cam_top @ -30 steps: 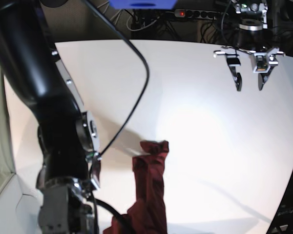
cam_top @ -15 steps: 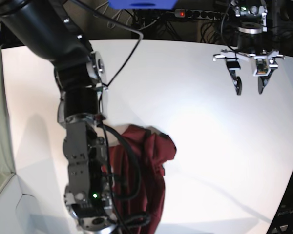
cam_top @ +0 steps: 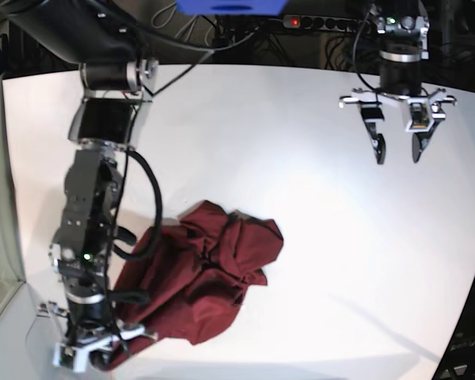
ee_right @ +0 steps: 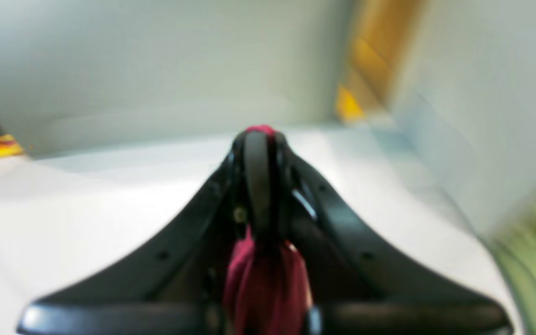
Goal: Layout the t-shirt on the table in an organized manner, then fold the t-shirt properly
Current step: 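Lower the hanging shirt onto the table with the right gripper, then grasp the shirt fabric with the left gripper beside the right gripper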
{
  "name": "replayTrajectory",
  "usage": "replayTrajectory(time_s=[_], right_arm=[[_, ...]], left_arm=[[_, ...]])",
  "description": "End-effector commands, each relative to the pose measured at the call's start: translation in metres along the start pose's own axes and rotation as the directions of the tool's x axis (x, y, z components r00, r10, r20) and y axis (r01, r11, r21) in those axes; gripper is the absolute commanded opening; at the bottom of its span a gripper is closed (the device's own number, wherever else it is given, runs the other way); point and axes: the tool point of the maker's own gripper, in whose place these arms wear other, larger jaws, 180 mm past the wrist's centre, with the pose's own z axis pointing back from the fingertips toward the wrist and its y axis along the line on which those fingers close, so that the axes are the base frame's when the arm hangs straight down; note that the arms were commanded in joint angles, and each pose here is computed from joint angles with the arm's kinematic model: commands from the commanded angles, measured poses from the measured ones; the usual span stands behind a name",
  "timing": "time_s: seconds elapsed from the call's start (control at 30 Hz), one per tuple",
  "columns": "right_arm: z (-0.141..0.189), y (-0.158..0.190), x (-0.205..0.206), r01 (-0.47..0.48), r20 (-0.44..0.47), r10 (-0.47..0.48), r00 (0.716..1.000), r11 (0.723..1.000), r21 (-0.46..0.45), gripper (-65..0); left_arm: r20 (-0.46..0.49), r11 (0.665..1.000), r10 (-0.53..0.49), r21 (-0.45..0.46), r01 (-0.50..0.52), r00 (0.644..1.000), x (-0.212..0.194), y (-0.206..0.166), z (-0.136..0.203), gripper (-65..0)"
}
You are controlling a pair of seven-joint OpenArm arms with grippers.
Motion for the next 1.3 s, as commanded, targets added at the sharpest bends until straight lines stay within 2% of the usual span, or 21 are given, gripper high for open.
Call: replayTrajectory(time_s=[0.0,0.13,0.27,0.33,0.47,0.53,0.63,0.67,0.83,1.03,1.27], right_arm=[[0.003,-0.015,0.032,0.017,0.102,-0.014,0.995,0.999,-0.034,-65.0],[0.026,-0.07,0.017,0.057,0.098,-0.041,0.994,0.986,-0.158,-65.0],[0.048,-0.09,-0.028,0.026,0.002,-0.027,1.0,0.978,-0.206,-63.6],[0.058,-0.094,-0.055,0.002,-0.06,-0.015,0.998,0.977,-0.211,-58.9],[0.075,-0.098,-0.11,-0.027,-0.193,-0.015,0.981,0.977,-0.211,-43.0],[0.084,-0.099,-0.126,-0.042,-0.233,-0.008,0.972,0.977,-0.207,-35.2],[0.093,-0.103,-0.135,-0.053,-0.255,-0.003,0.967,0.976,-0.213,-28.7],[0.094,-0.104,-0.132,-0.054,-0.246,0.0,0.969,0.975,-0.216,-28.1],[0.11,-0.105,-0.122,-0.077,-0.225,0.028,0.974,0.974,-0.212,-28.0],[0.126,-0.104,-0.123,-0.081,-0.229,0.031,0.973,0.974,-0.214,-28.0],[0.137,-0.105,-0.126,-0.095,-0.239,0.042,0.97,0.972,-0.214,-28.0]], left_arm=[[0.067,1.0,0.006,-0.007,-0.005,0.998,0.017,-0.003,-0.003,-30.2],[0.021,1.0,0.016,-0.023,-0.015,1.0,0.012,-0.01,-0.009,-30.2],[0.006,0.999,0.025,-0.035,-0.025,1.0,0.014,-0.016,-0.019,-30.2],[0.003,0.999,0.026,-0.035,-0.025,1.0,0.014,-0.016,-0.02,-30.2],[0.038,0.998,0.036,-0.059,-0.033,0.999,0.026,-0.025,-0.028,-30.2],[0.052,0.995,0.044,-0.087,-0.039,0.998,0.031,-0.035,-0.031,-30.2],[0.1,0.989,0.063,-0.143,-0.049,0.993,0.048,-0.057,-0.042,-30.2],[0.116,0.985,0.071,-0.164,-0.051,0.991,0.053,-0.066,-0.047,-30.2],[0.054,0.968,0.073,-0.245,-0.057,0.996,0.053,-0.107,-0.091,-30.3],[0.017,0.922,0.014,-0.387,-0.006,1.0,0.047,-0.176,-0.127,-30.3],[-0.046,0.881,-0.085,-0.471,0.053,0.995,0.021,-0.226,-0.158,-30.5]])
